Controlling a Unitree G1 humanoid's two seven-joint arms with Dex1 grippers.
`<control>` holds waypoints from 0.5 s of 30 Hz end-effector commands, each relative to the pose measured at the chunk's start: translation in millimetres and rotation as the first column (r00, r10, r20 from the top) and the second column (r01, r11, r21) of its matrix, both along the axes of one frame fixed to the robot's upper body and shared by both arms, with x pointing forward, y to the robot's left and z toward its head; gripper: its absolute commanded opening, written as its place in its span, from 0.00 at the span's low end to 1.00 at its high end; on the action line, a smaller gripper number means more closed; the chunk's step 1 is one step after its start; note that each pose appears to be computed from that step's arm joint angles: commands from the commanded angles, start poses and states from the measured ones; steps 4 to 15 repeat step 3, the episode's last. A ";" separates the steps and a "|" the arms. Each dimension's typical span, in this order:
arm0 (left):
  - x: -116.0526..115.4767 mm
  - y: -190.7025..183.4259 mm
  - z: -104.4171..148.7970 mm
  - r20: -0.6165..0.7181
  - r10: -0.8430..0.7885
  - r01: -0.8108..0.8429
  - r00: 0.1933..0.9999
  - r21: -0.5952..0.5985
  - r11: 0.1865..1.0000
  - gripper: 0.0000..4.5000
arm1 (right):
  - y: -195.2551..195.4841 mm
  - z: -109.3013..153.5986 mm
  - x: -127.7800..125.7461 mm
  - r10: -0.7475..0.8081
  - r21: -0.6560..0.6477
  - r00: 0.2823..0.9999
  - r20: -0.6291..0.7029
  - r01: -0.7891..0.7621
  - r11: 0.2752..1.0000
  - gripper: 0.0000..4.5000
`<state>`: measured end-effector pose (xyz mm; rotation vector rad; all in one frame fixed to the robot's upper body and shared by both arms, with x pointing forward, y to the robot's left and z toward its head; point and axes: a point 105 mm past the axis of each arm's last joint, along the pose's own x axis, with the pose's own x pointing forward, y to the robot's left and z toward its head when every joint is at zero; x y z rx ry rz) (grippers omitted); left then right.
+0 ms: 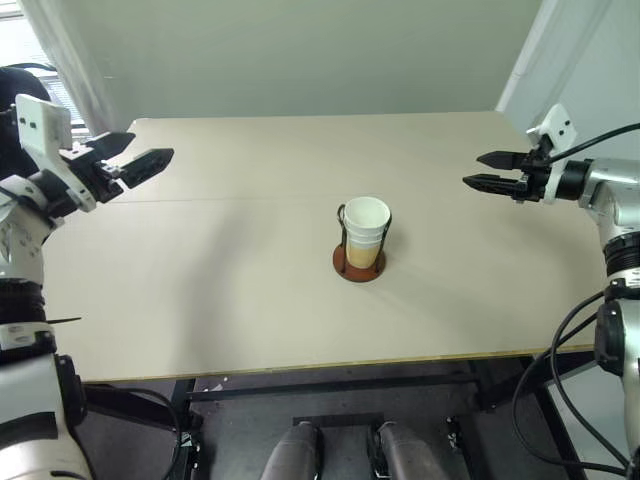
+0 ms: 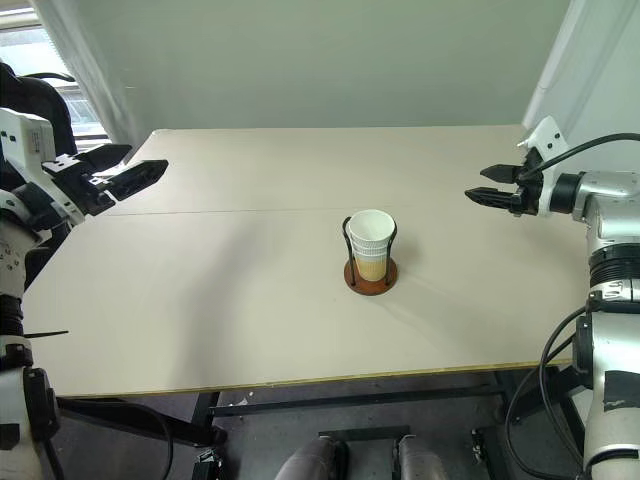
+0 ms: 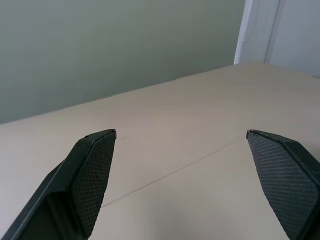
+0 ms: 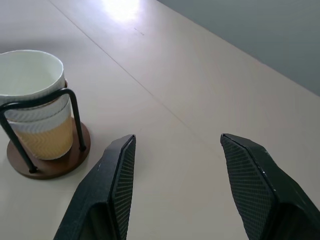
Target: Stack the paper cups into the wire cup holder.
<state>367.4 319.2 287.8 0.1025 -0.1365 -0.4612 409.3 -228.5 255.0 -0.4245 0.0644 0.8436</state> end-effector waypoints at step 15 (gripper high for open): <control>-14.7 1.0 6.5 0.011 -0.006 0.005 1.000 0.024 1.000 0.99 | 11.7 5.3 -3.2 0.056 0.001 0.998 0.030 -0.056 0.998 0.60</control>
